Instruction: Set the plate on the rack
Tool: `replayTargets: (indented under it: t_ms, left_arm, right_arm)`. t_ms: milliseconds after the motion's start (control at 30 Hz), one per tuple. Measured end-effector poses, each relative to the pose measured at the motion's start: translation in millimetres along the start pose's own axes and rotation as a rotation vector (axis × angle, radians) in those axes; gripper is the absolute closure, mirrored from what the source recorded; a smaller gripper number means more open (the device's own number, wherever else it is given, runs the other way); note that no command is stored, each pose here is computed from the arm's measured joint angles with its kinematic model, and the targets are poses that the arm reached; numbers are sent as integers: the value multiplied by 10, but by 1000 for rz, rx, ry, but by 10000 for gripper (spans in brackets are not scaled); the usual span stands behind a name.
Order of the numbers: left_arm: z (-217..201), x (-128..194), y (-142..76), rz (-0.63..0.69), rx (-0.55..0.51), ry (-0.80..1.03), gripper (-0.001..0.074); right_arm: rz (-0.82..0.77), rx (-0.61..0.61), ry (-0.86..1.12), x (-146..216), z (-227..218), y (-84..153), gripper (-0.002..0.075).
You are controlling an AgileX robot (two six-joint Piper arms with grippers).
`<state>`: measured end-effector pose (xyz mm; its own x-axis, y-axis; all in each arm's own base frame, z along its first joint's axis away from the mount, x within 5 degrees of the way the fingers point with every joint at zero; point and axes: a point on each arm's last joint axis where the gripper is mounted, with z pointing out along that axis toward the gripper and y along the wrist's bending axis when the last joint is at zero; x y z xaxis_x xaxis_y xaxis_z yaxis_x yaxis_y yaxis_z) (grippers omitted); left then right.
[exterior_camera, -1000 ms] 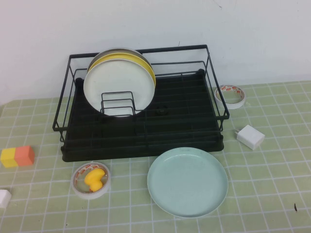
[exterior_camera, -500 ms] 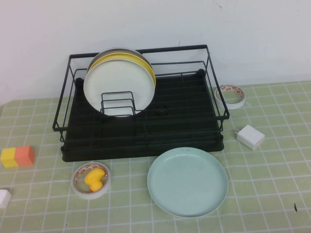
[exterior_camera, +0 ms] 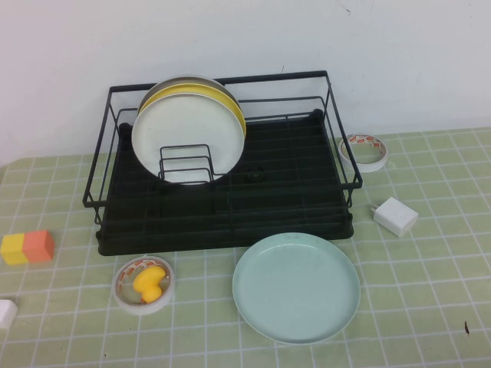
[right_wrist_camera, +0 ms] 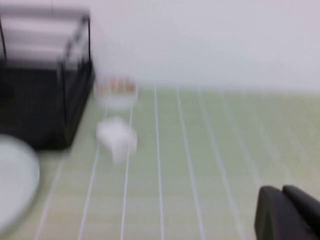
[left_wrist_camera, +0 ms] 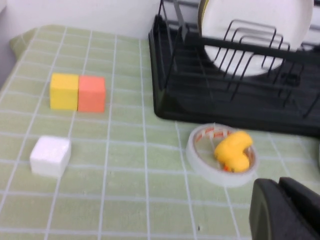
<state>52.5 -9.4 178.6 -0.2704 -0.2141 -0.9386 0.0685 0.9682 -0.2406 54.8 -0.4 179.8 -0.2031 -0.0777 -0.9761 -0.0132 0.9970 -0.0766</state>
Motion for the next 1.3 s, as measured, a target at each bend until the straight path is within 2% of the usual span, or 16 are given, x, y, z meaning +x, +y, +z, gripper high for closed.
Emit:
replayTargets:
  t_ms: [133, 300, 467, 667, 867, 1000, 1200, 1300]
  left_arm:
    - [0, -84, -4, -10, 8, -104, 736]
    - [-82, -377, -16, -14, 24, -439, 736]
    - [-268, -640, -22, -10, 34, -794, 736]
    - [-410, -752, -22, -10, 38, -994, 736]
    - [-418, -757, -23, -55, 64, -1003, 736]
    - [-421, -857, -88, -106, 112, -896, 736]
    - [-751, -1393, -306, 27, 102, -777, 736]
    - [-760, -1595, -375, 93, 78, -681, 736]
  right_arm:
    - [-2, 9, -180, -163, -15, -8, 728]
    - [-4, 22, -441, -389, -87, -18, 728]
    - [-4, 26, -526, -457, -123, -22, 728]
    - [46, 13, -547, -473, -132, -22, 728]
    - [92, 11, -585, -501, -151, -33, 728]
    - [162, -4, -596, -535, -166, -41, 728]
    - [134, -5, -575, -928, -358, -65, 728]
    - [113, 2, -516, -1146, -406, -84, 728]
